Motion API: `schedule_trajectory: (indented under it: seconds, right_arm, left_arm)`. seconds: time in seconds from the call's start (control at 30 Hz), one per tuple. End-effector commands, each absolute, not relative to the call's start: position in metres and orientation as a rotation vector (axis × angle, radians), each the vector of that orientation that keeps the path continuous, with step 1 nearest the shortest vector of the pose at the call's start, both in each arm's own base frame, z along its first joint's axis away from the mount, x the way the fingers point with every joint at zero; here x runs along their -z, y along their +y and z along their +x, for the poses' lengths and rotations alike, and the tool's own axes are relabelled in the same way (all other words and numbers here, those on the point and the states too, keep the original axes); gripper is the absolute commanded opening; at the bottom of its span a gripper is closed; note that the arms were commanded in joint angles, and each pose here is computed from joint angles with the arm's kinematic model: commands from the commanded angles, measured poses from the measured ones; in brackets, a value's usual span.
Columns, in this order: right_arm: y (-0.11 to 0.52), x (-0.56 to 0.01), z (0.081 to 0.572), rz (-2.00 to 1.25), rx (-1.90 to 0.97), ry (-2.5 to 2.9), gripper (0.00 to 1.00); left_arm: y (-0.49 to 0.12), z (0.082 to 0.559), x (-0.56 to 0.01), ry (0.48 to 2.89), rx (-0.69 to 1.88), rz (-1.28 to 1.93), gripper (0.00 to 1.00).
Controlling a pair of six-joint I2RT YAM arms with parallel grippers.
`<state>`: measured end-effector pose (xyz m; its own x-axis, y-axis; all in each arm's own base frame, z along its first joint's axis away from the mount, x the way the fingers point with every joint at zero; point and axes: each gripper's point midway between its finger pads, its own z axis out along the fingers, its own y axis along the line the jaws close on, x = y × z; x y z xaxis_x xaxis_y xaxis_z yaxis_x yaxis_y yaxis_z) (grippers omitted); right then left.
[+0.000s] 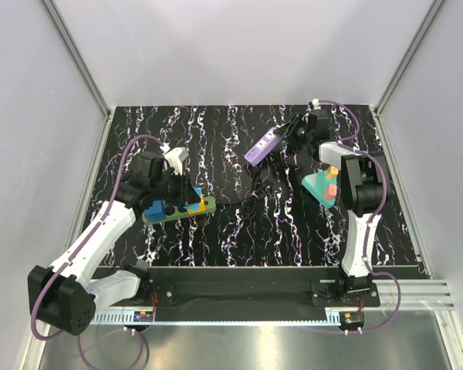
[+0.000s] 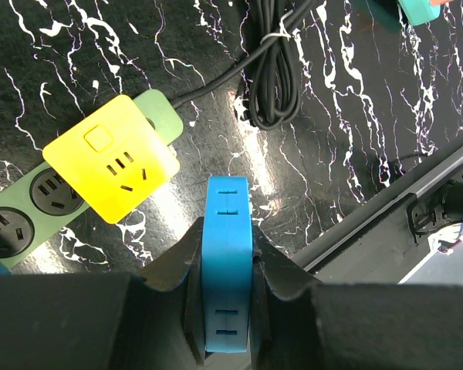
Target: Insert the plug
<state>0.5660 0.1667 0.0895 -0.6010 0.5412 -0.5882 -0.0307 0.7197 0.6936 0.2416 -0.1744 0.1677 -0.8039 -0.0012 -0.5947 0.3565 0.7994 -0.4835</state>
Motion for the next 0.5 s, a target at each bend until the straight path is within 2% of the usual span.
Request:
schedule_trajectory:
  seconds: [0.0,0.23,0.47]
  right_arm:
    - [0.186,-0.169,0.556,0.13,-0.925,1.919,0.0]
    - [0.193,-0.227,0.545,0.014,-0.967,1.814,0.0]
    - [0.206,-0.253,0.516,-0.084,-1.072,1.8,0.0]
  left_arm:
    - [-0.175,0.251,-0.195,2.295,0.799,0.267,0.0]
    - [-0.175,0.242,-0.214,2.266,0.828,0.257,0.0]
    - [-0.175,0.232,-0.223,2.259,0.856,0.26,0.0]
